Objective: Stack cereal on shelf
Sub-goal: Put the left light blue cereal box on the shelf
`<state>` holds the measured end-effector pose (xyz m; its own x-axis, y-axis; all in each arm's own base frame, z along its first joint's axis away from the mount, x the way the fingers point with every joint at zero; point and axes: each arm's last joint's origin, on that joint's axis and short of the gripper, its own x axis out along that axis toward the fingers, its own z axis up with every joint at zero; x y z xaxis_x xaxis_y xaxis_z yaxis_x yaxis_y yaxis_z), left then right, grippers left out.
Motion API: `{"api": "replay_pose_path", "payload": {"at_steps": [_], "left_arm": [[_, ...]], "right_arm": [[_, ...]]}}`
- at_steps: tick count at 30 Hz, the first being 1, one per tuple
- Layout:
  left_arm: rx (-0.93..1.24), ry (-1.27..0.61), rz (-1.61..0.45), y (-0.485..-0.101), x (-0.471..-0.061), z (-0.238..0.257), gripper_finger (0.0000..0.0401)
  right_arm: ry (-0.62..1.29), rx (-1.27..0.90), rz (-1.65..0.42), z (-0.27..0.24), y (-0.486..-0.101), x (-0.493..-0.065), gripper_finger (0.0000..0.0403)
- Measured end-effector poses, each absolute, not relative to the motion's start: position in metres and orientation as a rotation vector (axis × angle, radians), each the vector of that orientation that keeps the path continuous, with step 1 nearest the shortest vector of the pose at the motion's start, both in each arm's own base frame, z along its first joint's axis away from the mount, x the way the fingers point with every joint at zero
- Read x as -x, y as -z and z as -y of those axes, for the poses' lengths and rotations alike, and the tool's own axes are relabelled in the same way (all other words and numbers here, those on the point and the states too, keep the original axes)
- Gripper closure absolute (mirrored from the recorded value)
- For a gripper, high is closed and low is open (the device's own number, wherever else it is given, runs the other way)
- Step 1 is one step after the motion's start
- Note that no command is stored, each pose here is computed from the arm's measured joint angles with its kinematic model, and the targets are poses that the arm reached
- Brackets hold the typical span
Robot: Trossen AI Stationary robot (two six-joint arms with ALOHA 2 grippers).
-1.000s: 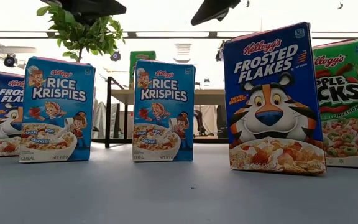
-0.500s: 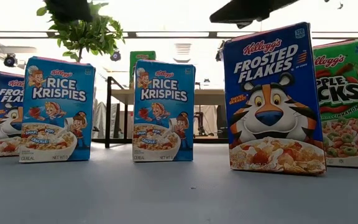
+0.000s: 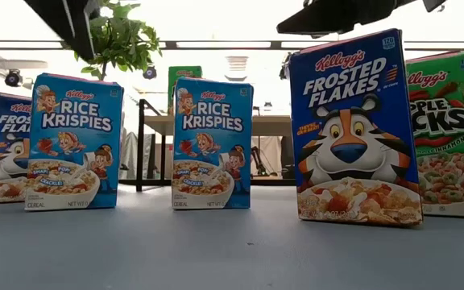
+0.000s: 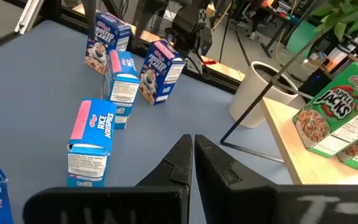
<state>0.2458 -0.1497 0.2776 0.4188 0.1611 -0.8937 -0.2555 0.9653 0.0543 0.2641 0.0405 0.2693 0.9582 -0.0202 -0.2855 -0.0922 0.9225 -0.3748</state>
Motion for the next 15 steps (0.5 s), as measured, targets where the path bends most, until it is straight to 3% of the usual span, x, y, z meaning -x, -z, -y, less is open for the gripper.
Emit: {"api": "replay_pose_path", "payload": {"at_steps": [5, 15], "left_arm": [[0.074, -0.328, -1.157, -0.27, -0.248, 0.15, 0.0116], [0.08, -0.375, -1.156, -0.249, -0.245, 0.148, 0.0129]], "right_arm": [[-0.038, 0.402, -0.286, -0.04, -0.27, -0.263, 0.0394], [-0.038, 0.408, -0.287, -0.04, -0.27, -0.263, 0.0394]]}}
